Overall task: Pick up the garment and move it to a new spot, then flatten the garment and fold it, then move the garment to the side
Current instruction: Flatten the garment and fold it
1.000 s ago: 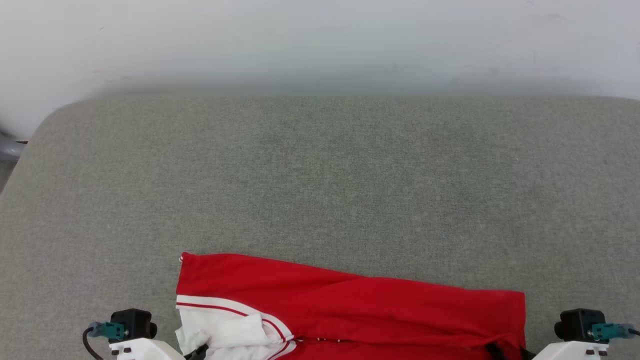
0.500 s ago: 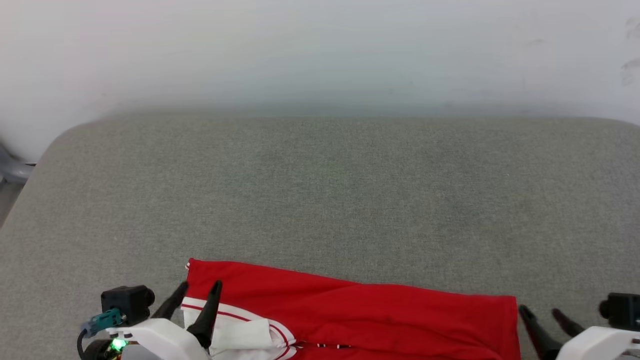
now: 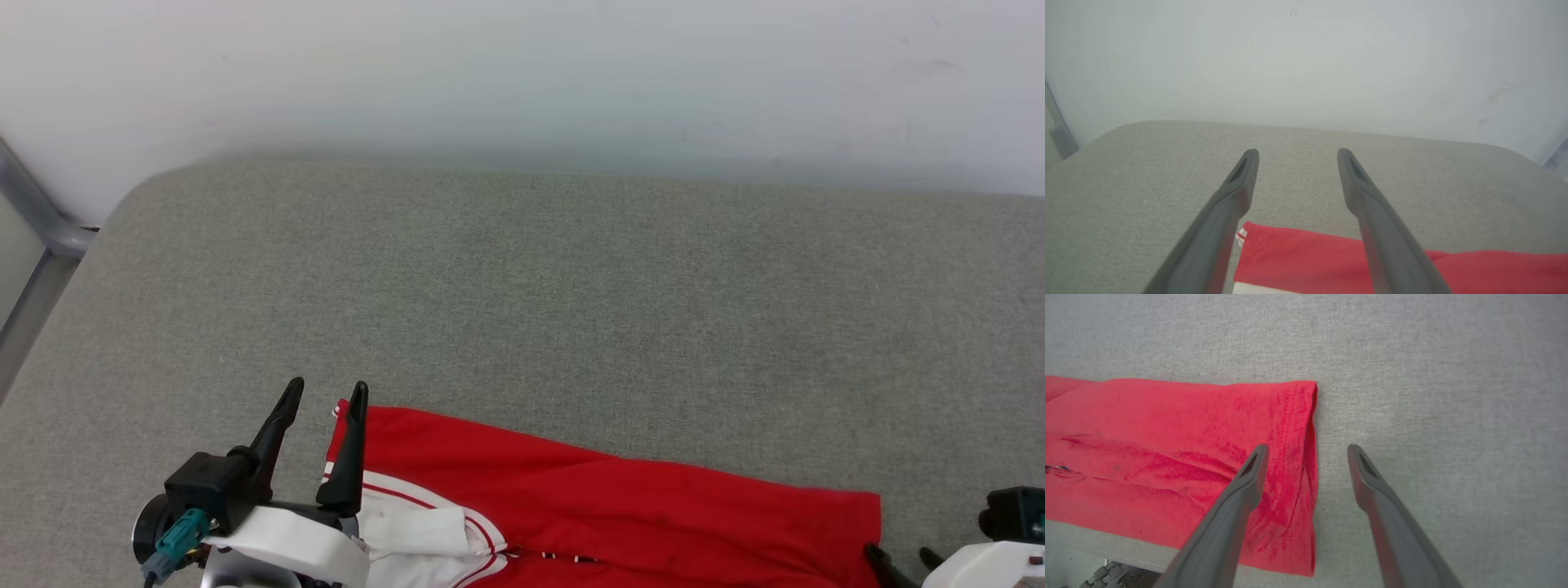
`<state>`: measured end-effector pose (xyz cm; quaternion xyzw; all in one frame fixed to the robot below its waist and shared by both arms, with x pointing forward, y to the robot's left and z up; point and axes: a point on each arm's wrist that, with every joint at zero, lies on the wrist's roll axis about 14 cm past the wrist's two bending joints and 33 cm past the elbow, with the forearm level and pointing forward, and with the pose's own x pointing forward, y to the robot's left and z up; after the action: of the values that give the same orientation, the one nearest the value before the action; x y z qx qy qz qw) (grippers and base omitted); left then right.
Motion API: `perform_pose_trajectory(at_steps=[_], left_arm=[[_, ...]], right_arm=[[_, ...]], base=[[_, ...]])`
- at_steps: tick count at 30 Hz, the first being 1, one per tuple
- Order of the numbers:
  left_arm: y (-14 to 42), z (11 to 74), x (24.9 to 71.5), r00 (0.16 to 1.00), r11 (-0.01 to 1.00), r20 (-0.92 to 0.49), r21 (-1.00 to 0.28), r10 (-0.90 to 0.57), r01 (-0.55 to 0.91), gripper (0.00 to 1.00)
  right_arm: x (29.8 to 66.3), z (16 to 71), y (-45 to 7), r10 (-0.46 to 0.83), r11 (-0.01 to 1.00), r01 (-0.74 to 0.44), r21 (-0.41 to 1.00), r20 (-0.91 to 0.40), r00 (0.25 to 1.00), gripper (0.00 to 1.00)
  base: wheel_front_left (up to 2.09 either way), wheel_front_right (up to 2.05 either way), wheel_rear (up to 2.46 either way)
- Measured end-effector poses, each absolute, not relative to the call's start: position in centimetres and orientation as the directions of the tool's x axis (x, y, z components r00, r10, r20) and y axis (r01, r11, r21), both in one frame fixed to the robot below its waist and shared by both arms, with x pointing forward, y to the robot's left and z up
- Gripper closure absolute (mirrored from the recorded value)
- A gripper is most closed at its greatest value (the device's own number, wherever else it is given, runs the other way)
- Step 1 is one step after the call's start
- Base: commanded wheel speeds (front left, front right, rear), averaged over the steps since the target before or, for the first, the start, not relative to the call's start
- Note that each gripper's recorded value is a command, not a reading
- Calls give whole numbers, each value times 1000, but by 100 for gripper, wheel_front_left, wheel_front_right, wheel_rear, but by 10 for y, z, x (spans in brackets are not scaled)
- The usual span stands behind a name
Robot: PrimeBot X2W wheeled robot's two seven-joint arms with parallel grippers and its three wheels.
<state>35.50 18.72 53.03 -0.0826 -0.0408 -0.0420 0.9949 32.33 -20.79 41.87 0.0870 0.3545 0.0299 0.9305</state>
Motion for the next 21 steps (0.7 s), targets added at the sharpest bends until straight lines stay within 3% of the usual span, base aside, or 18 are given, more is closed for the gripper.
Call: perform_pose_trajectory(at_steps=[11, 13, 21], left_arm=[[190, 528, 363, 994, 987, 89, -140, -69, 81, 0], [190, 528, 365, 994, 987, 87, -136, -70, 82, 0], [187, 532, 366, 992, 988, 101, -123, -79, 91, 0]], right_arm=[[304, 364, -179, 205, 965, 11, 263, -778, 594, 0], [303, 359, -171, 239, 958, -1, 288, -790, 565, 100], [317, 376, -164, 268, 951, -46, 304, -744, 612, 100]], base=[[0, 0, 0], [0, 0, 0], [0, 0, 0]])
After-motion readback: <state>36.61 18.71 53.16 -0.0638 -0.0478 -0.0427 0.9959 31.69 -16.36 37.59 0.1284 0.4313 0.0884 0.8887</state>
